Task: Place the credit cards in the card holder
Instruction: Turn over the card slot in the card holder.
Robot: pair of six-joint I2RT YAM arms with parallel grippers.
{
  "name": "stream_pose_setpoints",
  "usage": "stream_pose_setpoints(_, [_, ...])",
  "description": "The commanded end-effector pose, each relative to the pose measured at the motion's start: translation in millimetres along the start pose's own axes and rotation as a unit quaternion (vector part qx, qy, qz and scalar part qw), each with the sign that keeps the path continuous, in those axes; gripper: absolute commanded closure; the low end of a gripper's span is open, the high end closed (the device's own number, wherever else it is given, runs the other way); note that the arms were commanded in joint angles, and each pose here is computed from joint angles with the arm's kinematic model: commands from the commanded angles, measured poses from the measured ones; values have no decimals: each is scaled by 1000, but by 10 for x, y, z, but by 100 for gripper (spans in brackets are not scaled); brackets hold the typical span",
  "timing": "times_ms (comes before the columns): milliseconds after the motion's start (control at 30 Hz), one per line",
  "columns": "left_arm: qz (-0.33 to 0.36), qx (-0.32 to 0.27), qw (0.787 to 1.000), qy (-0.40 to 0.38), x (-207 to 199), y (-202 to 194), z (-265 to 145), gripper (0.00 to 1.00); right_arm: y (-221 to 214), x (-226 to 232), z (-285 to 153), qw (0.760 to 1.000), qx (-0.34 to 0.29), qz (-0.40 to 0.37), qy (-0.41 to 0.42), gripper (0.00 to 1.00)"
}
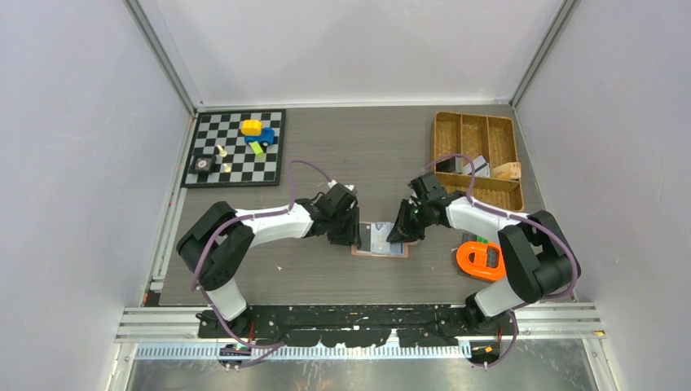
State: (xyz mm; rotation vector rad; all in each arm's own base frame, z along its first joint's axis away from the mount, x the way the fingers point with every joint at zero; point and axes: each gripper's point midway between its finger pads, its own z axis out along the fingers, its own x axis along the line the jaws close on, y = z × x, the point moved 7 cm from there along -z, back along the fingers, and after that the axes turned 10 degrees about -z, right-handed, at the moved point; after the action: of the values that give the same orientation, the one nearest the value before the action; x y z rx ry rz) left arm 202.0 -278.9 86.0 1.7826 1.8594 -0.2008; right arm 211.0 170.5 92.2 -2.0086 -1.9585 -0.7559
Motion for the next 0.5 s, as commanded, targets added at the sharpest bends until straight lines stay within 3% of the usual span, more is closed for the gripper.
stream_pose_setpoints(0, [6,-1,1000,-9,-1,-12,38,65,83,216,-116,998,-30,-8,61,82])
stream_pose_setpoints(467, [6,-1,1000,-14,-15,-10,40,66,108,332,-209,996,-37,-12,84,82])
